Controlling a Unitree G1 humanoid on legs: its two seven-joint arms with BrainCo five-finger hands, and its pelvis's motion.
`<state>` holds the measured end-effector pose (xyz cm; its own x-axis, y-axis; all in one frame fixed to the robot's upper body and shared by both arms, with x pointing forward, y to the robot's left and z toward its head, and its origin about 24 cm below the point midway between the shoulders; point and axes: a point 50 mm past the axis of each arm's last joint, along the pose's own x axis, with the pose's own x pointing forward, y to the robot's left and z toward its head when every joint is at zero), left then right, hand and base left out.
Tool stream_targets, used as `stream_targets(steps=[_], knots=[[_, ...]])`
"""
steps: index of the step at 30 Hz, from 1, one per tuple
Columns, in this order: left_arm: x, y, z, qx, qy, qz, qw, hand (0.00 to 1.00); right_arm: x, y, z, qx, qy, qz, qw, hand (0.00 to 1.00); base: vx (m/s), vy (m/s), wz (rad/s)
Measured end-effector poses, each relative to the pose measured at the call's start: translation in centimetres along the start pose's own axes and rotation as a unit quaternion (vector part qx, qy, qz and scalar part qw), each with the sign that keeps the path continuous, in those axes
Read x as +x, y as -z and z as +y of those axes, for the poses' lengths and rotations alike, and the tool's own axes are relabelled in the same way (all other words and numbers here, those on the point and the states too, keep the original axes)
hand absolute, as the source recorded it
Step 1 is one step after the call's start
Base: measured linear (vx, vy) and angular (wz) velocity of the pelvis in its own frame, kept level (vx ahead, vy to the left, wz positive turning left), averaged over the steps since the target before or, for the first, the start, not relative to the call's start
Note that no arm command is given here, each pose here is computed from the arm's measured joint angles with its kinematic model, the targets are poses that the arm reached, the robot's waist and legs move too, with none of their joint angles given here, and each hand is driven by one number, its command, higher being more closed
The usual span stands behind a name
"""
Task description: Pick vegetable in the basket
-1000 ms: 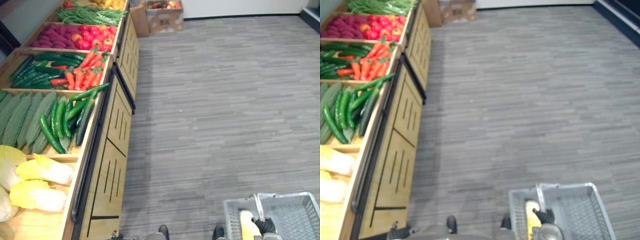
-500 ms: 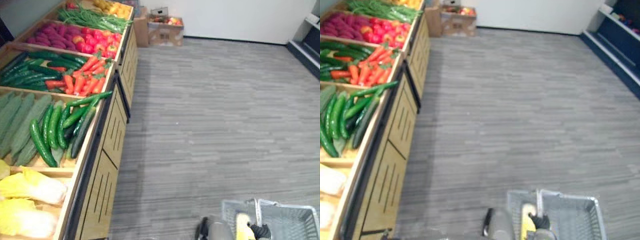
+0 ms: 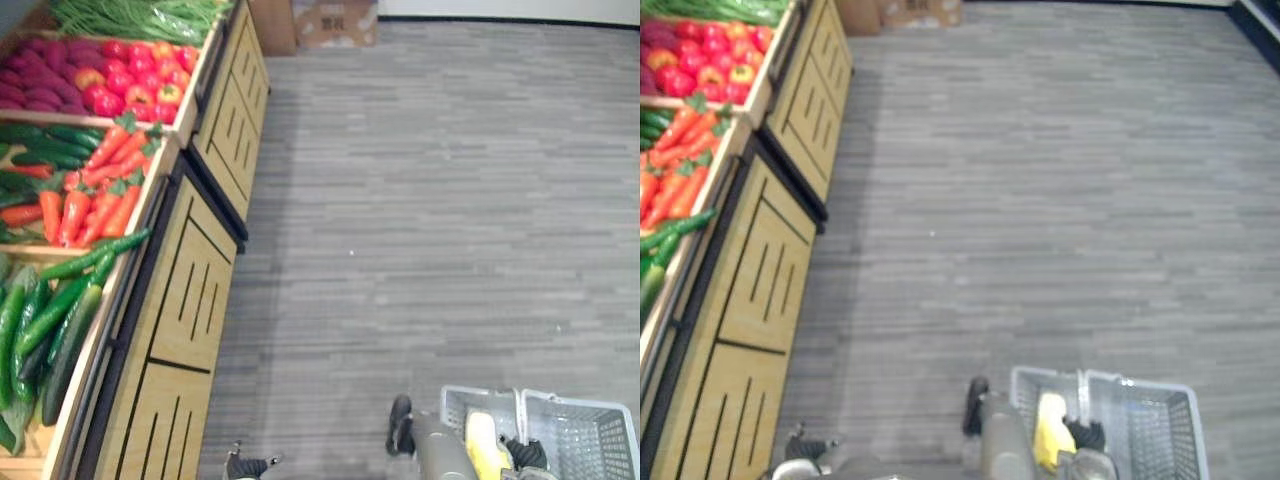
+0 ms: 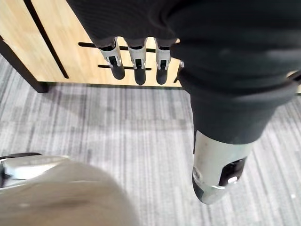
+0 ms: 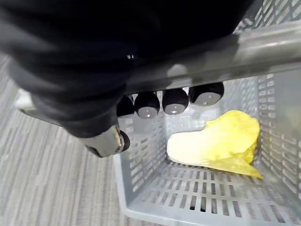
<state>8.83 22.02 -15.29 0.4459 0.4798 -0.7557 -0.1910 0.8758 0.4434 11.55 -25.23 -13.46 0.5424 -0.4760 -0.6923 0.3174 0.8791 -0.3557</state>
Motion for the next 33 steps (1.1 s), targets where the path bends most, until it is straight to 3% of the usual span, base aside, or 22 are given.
stream_targets(steps=[12,18,22,26,33], knots=[[-0.7,0.9,-0.7,-0.009,0.007,0.008,1.000,0.00,0.8,-3.7,-0.2,0.009,0.013,-0.062,0.998,1.00,0.35,0.079,0.08],[-0.7,1.7,0.0,0.016,0.003,0.016,1.000,0.00,1.0,-6.1,1.2,-0.053,-0.034,-0.112,0.992,1.00,0.41,0.170,0.11],[-0.5,2.0,1.1,0.057,0.017,0.002,0.998,0.00,1.7,-6.8,0.1,-0.114,-0.045,-0.125,0.985,1.00,0.24,0.174,0.30],[-0.9,3.7,2.1,0.089,0.026,0.018,0.996,0.00,1.9,-6.8,-0.6,-0.093,-0.034,-0.124,0.987,1.00,0.38,0.192,0.41],[-0.9,3.6,1.9,0.068,0.027,0.024,0.997,0.00,2.6,-6.6,-4.5,-0.061,0.030,-0.098,0.993,1.00,0.36,0.048,0.65]])
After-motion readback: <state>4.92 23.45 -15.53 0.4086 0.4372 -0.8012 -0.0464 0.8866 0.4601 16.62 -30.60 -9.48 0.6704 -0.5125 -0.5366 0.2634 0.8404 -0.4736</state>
